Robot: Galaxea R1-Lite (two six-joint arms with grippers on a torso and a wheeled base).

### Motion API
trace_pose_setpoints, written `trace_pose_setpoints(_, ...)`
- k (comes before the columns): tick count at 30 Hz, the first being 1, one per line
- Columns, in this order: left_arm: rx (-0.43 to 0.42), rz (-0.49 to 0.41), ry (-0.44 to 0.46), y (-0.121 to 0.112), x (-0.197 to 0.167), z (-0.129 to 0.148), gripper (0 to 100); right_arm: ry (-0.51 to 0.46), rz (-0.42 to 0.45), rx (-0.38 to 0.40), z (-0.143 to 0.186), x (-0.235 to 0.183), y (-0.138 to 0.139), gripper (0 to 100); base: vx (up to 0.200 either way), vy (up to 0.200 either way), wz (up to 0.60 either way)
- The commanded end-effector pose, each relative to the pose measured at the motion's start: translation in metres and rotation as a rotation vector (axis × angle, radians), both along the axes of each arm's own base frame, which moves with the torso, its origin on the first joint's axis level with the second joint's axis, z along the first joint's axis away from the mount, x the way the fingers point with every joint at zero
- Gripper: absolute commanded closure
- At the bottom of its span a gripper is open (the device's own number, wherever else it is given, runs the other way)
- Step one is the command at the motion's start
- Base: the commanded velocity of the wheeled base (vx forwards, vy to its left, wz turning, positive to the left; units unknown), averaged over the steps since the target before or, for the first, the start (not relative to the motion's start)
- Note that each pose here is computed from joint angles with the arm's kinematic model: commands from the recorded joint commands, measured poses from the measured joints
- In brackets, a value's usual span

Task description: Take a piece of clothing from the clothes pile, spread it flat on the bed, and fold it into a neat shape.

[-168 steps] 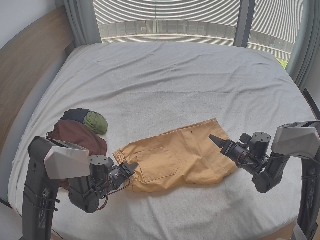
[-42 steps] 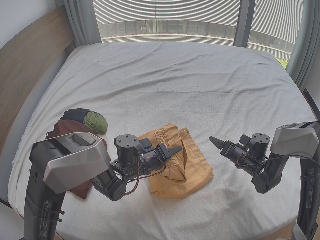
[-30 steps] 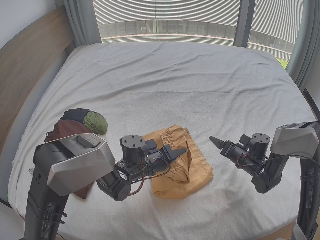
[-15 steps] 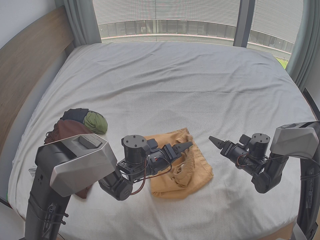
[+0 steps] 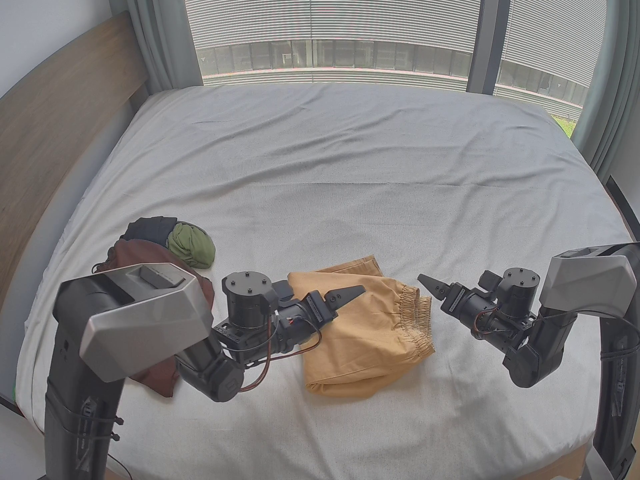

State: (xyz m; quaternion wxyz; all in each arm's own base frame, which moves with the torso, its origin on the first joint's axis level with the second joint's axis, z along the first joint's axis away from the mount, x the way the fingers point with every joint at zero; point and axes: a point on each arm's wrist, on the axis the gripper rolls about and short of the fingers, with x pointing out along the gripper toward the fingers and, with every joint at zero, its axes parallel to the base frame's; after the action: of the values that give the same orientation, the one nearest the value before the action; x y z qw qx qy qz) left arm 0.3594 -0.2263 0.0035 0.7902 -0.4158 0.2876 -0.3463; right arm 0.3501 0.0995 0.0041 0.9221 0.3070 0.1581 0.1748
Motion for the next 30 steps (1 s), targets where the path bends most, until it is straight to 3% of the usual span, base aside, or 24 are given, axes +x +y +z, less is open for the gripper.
trace_pose_setpoints(1, 0.015, 0.029, -0.034, 0.031, -0.009, 0.025, 0, 0.020, 0.002, -0.005, -0.004, -0.001, 0.000, 0, 0.000, 0.000, 0.00)
trace_pose_setpoints(11, 0.107, 0.021, -0.099, 0.073, -0.043, 0.036, 0, 0.047, 0.010, -0.015, -0.009, -0.006, 0.002, 0, 0.000, 0.000, 0.00)
trace_pose_setpoints(18, 0.101, 0.050, -0.144, 0.122, -0.067, 0.047, 0, 0.163, 0.014, -0.048, -0.021, -0.014, 0.000, 0, 0.000, 0.000, 0.00)
trace_pose_setpoints(21, 0.145, 0.053, -0.147, 0.139, -0.079, 0.044, 0, 0.194, 0.014, -0.058, -0.026, -0.016, 0.000, 0, 0.000, 0.000, 0.00)
trace_pose_setpoints(30, 0.236, 0.066, -0.196, 0.151, -0.084, 0.039, 0, 0.245, 0.033, -0.070, -0.045, -0.019, 0.004, 0, 0.000, 0.000, 0.00)
